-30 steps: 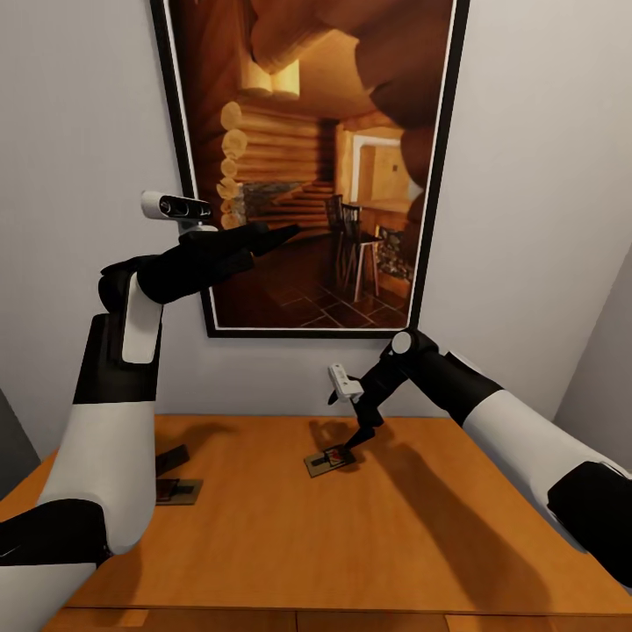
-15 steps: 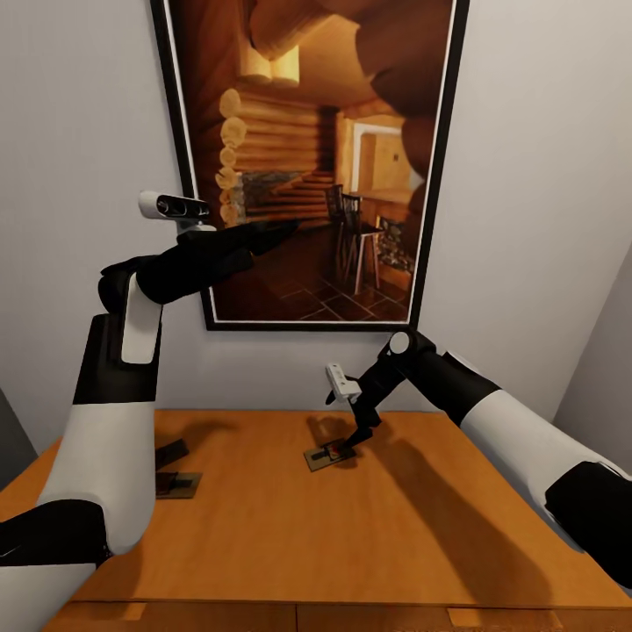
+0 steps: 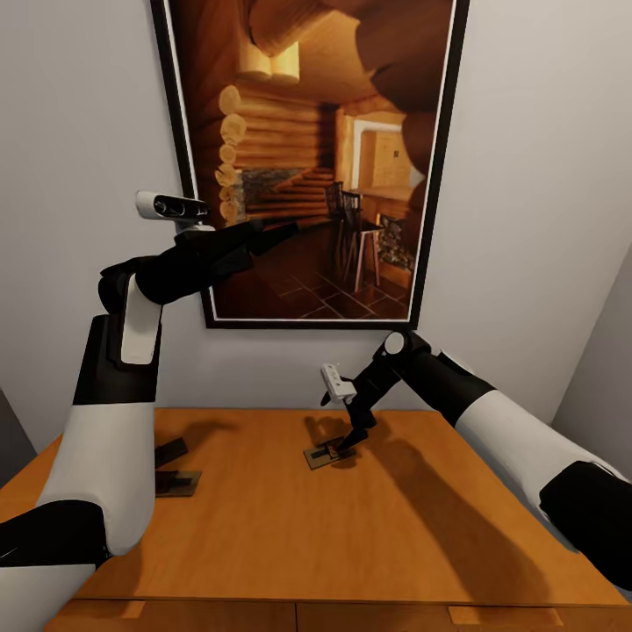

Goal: Take the four mousetraps from the cabinet in the bathroom and place them on the bathroom floor. Make sure all four end up on the same floor surface, and ensure that at least two of them are either under or directly next to the same bathroom sink.

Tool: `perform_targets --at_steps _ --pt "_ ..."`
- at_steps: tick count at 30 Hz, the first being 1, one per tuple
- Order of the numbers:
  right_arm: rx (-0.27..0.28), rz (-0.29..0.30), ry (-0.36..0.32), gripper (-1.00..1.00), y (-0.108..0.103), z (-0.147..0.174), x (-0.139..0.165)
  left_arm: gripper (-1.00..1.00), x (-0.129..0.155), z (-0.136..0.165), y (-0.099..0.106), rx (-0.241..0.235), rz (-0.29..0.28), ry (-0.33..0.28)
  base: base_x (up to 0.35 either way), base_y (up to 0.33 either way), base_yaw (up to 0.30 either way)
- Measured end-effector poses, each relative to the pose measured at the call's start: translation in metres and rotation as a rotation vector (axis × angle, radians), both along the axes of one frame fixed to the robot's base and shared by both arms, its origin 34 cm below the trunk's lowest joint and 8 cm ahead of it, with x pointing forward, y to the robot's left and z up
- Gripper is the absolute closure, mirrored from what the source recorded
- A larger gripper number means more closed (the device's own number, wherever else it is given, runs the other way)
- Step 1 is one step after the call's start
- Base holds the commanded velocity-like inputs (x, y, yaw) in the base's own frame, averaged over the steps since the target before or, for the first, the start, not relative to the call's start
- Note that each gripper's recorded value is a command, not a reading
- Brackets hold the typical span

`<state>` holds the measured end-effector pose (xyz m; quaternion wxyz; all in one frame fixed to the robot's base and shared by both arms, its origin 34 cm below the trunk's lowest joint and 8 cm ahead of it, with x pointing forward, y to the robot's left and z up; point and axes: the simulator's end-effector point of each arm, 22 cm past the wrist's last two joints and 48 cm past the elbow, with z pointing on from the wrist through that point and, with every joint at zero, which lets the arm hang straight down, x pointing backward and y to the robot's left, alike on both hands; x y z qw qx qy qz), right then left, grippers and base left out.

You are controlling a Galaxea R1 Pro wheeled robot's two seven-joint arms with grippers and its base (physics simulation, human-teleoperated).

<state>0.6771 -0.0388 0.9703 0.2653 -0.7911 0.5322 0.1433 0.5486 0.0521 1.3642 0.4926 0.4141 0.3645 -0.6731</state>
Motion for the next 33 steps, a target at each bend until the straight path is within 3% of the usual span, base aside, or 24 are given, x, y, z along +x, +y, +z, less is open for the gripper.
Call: perform_targets --at_steps 17,33 --pt "0.002 0.022 -0.001 -1.00 0.014 -0.012 -0.005 -1.00 -0.001 -0.012 0.000 0.000 0.000 0.001 0.000 0.000 0.000" --pt "-0.001 0.018 0.002 -1.00 0.013 -0.026 -0.005 -1.00 -0.001 -0.025 0.000 0.000 0.000 0.002 0.000 0.000 0.000"
